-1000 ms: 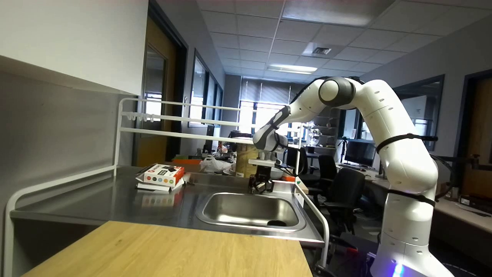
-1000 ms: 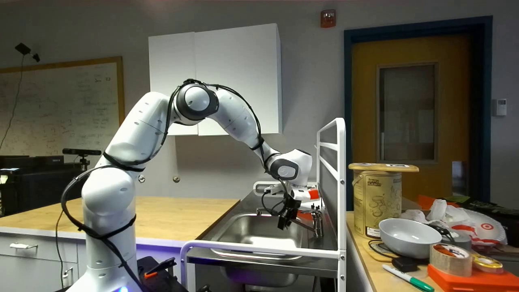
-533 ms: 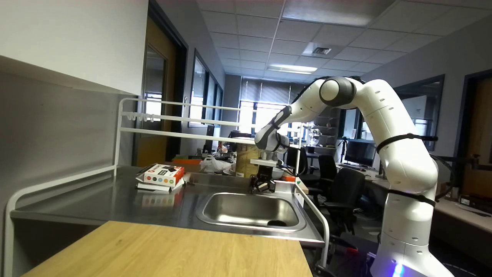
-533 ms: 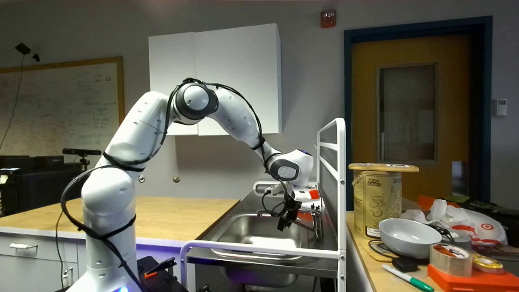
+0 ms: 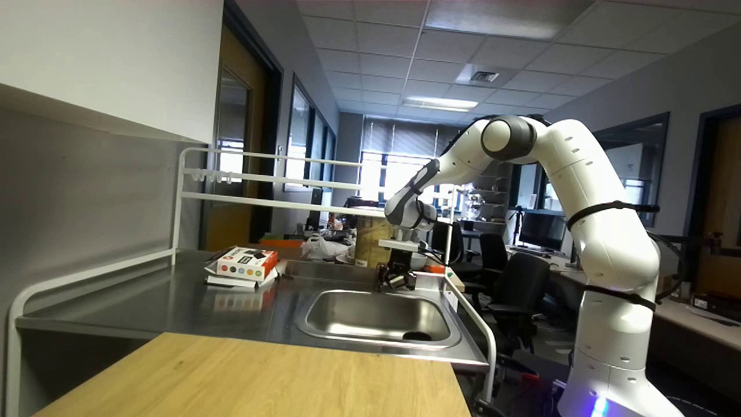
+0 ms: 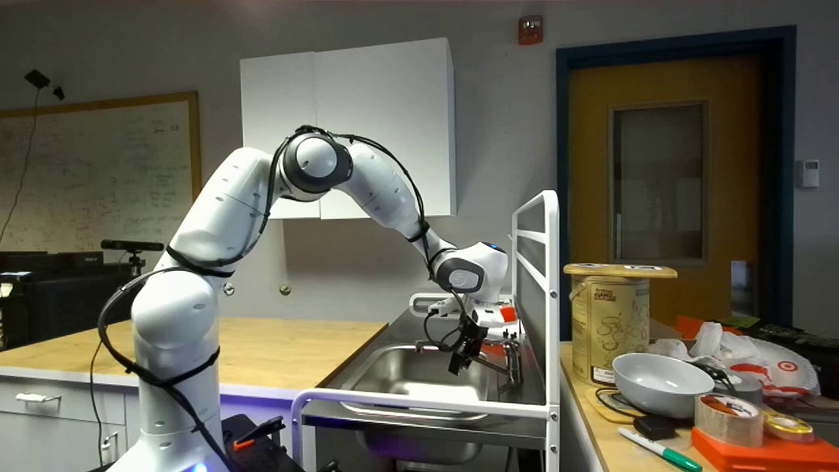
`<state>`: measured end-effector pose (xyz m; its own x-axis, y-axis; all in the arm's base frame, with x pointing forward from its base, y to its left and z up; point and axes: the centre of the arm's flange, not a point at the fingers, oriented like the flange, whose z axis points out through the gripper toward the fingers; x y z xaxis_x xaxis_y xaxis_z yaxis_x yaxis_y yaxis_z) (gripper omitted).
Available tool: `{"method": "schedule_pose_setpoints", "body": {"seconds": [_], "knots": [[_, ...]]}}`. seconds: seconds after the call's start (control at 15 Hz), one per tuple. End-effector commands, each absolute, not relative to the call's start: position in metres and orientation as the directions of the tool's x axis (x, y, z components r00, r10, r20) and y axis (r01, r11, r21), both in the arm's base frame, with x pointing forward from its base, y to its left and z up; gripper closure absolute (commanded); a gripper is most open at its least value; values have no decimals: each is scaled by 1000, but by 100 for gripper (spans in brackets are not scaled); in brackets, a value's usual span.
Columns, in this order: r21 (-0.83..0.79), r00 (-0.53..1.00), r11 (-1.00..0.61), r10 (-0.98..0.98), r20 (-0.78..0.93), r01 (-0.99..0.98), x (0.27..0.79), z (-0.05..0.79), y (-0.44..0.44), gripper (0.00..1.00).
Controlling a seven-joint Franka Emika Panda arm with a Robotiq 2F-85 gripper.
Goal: Turn the tap nozzle to the right
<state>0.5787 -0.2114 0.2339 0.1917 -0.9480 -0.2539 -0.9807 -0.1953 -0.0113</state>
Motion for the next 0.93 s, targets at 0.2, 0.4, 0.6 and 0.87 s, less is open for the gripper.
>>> {"method": "schedule_pose_setpoints", "body": {"seconds": [0.2, 0.4, 0.6, 0.87], "knots": [[64, 120, -144, -951, -283, -987, 530, 204, -230, 60], [42, 152, -173, -940, -305, -984, 531, 212, -225, 38], [-25, 239, -245, -914, -327, -969, 531, 228, -209, 14], [-93, 343, -332, -877, -337, -939, 520, 247, -191, 0]]}}
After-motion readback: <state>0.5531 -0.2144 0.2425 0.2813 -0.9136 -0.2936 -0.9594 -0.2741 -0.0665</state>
